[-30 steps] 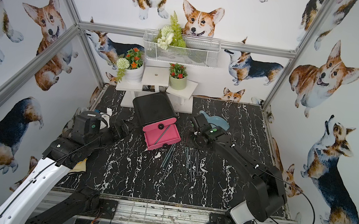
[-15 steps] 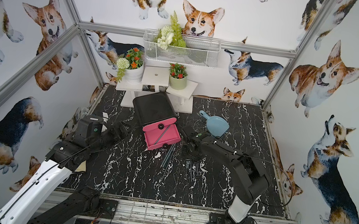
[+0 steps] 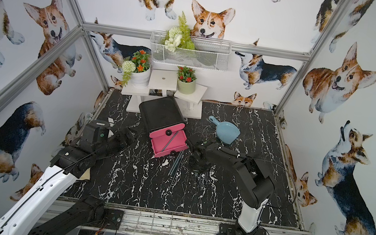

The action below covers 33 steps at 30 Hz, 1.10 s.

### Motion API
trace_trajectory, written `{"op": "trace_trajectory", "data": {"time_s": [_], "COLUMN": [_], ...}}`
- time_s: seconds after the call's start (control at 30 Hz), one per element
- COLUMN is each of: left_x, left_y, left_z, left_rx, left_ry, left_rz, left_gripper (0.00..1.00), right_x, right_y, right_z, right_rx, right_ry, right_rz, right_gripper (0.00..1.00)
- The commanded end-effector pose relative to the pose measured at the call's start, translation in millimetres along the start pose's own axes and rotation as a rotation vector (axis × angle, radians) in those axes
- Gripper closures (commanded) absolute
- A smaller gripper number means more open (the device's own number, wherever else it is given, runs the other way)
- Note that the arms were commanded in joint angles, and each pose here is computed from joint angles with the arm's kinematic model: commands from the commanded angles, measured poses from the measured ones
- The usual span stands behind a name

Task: Please place the pencils in the drawer according to their color
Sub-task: Pick up the pencil from the center of the board.

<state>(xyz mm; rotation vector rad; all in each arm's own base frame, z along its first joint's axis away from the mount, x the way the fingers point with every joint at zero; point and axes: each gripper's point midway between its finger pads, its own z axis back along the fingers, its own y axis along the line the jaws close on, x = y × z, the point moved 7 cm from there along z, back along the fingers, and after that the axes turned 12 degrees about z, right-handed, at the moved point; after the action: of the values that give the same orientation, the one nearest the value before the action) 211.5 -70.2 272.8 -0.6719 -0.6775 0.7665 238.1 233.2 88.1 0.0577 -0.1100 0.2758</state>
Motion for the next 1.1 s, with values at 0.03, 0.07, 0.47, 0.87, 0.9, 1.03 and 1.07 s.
{"op": "trace_trajectory", "data": {"time_s": [0.03, 0.07, 0.47, 0.87, 0.9, 1.03, 1.07], "left_x": [3.1, 3.0, 5.9, 7.7, 8.2, 8.4, 8.3], "left_y": [-5.5, -5.5, -11.2, -11.5, -11.6, -10.2, -9.9], "left_z": [0.6, 0.4, 2.9, 3.3, 3.6, 3.6, 3.4], "left_rx": [-0.022, -0.022, -0.033, -0.015, -0.015, -0.009, -0.006], "left_ry": [-0.016, -0.015, -0.024, -0.033, -0.037, -0.042, -0.042], "left_rz": [-0.002, -0.002, -0.012, -0.022, -0.022, -0.026, -0.026], "left_gripper": [0.06, 0.06, 0.06, 0.05, 0.05, 0.05, 0.05], "right_x": [1.7, 1.7, -12.9, -6.3, -4.6, -2.8, -3.6], "right_y": [2.3, 2.9, -4.1, 6.9, 7.6, 3.8, 2.3], "right_z": [-0.4, -0.5, -27.0, 6.5, 13.1, 43.6, 50.2], "right_rx": [-0.015, -0.017, -0.128, -0.013, -0.004, -0.007, -0.011], "right_ry": [-0.007, -0.007, 0.099, 0.015, 0.001, -0.049, -0.059], "right_rz": [0.003, 0.003, 0.020, 0.024, 0.027, 0.030, 0.031], "right_gripper": [0.77, 0.77, 0.84, 1.00, 1.00, 1.00, 1.00]}}
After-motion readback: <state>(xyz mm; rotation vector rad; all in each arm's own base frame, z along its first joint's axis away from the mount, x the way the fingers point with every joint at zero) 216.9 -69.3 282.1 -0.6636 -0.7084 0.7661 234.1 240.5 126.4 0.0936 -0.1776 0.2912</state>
